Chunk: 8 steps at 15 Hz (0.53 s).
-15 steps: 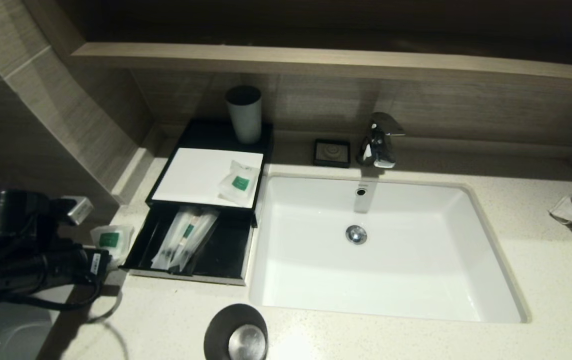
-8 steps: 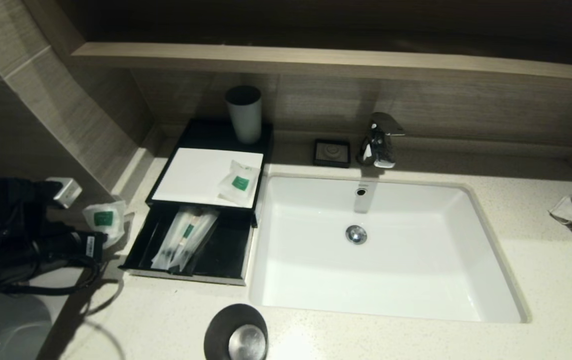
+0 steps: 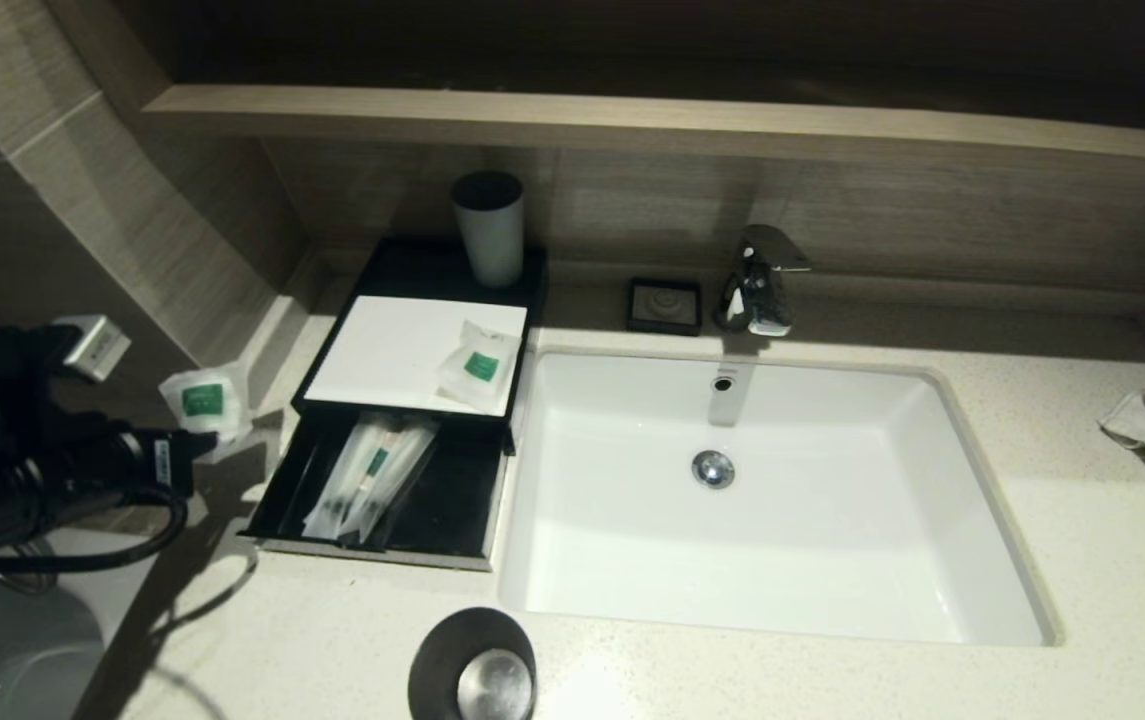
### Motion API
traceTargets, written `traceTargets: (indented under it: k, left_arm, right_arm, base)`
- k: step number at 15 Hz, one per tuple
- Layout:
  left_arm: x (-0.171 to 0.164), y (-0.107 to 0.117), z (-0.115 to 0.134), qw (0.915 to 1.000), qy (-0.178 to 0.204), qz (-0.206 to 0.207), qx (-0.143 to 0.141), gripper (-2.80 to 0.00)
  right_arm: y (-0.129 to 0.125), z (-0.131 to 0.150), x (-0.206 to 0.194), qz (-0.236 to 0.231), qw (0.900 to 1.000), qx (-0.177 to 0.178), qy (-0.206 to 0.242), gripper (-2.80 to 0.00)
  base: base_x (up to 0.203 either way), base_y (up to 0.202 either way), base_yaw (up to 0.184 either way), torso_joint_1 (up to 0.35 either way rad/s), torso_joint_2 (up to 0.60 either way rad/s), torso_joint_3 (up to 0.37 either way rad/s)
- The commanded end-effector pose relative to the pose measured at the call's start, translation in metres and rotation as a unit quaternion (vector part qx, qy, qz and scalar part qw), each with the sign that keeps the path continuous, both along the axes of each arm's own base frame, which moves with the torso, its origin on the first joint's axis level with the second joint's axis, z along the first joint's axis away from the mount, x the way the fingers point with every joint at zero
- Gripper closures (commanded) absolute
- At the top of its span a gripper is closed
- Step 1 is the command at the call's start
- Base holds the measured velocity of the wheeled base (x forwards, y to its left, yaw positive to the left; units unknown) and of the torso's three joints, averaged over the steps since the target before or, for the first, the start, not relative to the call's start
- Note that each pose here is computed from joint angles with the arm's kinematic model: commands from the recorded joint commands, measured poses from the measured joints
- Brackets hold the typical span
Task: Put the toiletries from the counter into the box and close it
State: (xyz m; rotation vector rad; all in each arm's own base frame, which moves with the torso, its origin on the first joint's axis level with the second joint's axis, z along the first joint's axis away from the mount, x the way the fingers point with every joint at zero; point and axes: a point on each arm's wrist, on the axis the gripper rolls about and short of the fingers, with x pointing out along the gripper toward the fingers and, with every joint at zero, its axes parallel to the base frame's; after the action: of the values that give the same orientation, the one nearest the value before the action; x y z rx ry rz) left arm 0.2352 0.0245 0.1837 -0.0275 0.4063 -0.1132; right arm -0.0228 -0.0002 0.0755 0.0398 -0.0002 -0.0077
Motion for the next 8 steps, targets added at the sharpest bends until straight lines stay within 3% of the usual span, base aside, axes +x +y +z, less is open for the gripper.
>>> traceTargets:
  k: [1,4,8]
  left_arm:
    - [-0.004,-0.001,0.013,0.9996,-0.024,0.000,-0.012,0.00]
    - [-0.008,-0.010,0.018,0.9990,-0.034,-0.024,-0.018,0.00]
    - [-0.013,-0.041,0.023,0.9950,-0.039,-0.084,-0.036,0.00]
  right_arm:
    - [0.000,0.000,0.000,0.000,1.000,0.000,0.001,0.00]
    - [0.000,0.000,0.000,0.000,1.000,0.000,0.001,0.00]
    - [0.000,0.000,0.000,0.000,1.000,0.000,0.001,0.00]
  base:
    - [0.000,0.000,0.000,0.000,0.00,0.000]
    - [0.000,0.000,0.000,0.000,0.00,0.000]
    - [0.000,0.000,0.000,0.000,0.00,0.000]
